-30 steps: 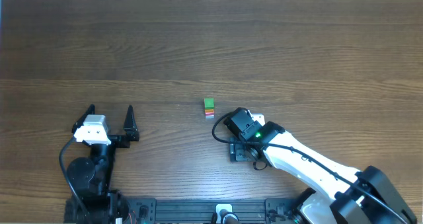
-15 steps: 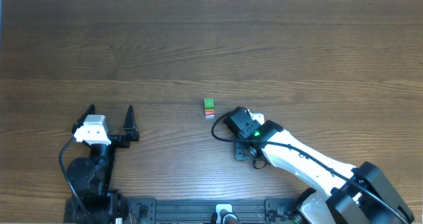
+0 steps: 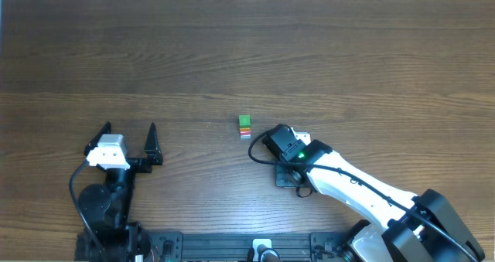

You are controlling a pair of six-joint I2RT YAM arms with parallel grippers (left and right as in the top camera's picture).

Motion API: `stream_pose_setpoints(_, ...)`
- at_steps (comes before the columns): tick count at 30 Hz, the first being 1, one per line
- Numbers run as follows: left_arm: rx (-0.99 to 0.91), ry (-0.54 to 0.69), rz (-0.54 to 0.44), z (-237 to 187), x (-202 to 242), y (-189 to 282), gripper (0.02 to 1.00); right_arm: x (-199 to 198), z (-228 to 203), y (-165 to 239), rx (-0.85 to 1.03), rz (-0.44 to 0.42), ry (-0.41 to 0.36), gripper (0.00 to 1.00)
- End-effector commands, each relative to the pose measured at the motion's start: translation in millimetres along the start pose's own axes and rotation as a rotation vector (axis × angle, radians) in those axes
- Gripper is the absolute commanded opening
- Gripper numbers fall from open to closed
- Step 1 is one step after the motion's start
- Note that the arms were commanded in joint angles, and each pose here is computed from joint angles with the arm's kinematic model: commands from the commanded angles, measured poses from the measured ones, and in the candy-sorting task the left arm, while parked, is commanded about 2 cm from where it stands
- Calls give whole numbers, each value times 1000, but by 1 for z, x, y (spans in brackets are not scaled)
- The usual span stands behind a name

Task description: Stack Cubes

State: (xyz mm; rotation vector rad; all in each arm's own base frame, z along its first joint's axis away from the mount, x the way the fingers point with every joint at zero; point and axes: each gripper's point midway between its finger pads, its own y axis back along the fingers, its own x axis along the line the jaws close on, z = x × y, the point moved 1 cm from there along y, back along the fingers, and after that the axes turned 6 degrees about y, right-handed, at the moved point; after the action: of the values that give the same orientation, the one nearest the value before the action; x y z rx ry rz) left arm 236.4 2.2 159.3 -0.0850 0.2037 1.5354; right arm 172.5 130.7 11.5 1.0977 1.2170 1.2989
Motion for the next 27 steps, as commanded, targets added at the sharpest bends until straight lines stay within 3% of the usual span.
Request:
stream_pose_setpoints(1, -2, -14, -4, -1, 0, 0, 1000, 8, 27, 42, -75, 25, -12, 130)
stream_pose_setpoints(5, -2, -15, -4, -1, 0, 0, 1000, 17, 52, 87, -131, 32, 16, 86)
stream_pose_setpoints(7, -2, -14, -4, -1, 0, 0, 1000, 26, 71, 122, -175, 45, 45, 9)
stream_pose_setpoints(12, -2, -15, -4, -1, 0, 0, 1000, 40, 100, 160, -207, 47, 74, 12)
stream_pose_setpoints(27, -2, -14, -4, -1, 0, 0, 1000, 100, 139, 133, -111, 29, 146, 9)
